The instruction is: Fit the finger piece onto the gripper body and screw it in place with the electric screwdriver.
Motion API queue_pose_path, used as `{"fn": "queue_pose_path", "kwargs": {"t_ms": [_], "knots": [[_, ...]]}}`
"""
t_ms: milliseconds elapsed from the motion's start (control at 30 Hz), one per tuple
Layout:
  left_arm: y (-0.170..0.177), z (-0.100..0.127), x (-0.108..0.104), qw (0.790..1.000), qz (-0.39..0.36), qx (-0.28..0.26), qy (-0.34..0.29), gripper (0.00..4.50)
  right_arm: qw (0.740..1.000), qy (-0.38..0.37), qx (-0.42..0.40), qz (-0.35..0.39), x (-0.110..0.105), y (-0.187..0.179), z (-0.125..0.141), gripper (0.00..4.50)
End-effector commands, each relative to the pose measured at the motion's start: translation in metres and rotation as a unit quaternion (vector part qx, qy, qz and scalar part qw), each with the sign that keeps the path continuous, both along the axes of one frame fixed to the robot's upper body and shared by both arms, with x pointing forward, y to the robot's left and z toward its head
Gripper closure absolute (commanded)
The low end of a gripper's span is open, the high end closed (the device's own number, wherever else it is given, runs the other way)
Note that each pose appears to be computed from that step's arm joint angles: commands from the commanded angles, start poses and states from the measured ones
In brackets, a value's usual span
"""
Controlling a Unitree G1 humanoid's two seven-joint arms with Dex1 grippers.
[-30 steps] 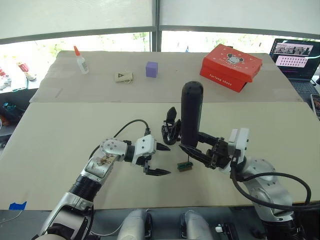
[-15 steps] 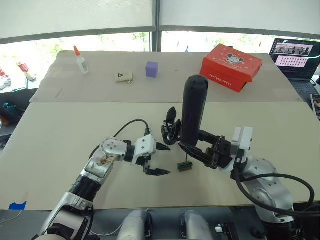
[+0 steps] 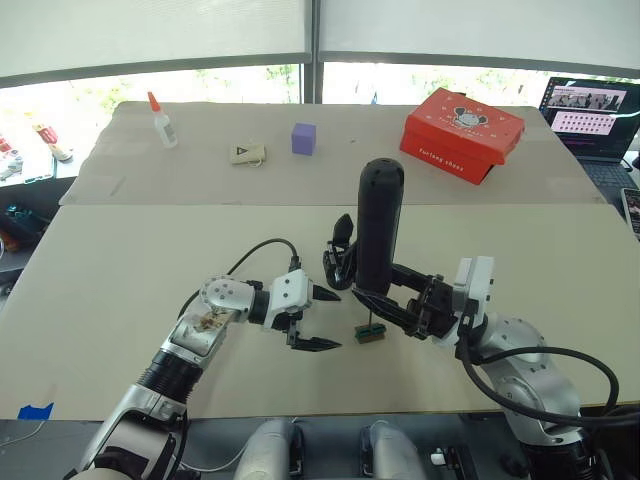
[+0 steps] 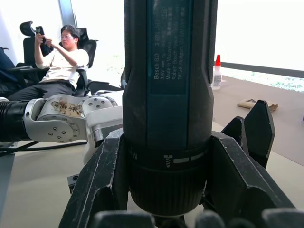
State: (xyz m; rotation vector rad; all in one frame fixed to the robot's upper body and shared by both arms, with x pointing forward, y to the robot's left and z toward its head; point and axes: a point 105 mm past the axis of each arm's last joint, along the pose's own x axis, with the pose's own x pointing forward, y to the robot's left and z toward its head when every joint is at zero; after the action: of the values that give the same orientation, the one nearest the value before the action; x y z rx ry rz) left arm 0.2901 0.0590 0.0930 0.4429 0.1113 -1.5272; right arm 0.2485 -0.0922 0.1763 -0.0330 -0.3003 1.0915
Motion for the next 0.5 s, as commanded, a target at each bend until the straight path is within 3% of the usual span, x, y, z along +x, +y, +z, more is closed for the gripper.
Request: {"fn": "queue_pose_path", "kwargs": {"t_ms": [33, 500], "knots": [[-0.001, 0.011, 0.0028, 1.0, -0.005, -0.007, -0.022, 0.0, 0.999, -0.036, 0.011, 0.002, -0.0036, 0.0013, 0.0158, 2.61], [0.0, 0.0114, 0.0047, 1.0, -0.003, -0.006, -0.024, 0.0, 0.999, -0.038, 0.006, 0.002, -0.0033, 0.0023, 0.0167, 2.61]]}}
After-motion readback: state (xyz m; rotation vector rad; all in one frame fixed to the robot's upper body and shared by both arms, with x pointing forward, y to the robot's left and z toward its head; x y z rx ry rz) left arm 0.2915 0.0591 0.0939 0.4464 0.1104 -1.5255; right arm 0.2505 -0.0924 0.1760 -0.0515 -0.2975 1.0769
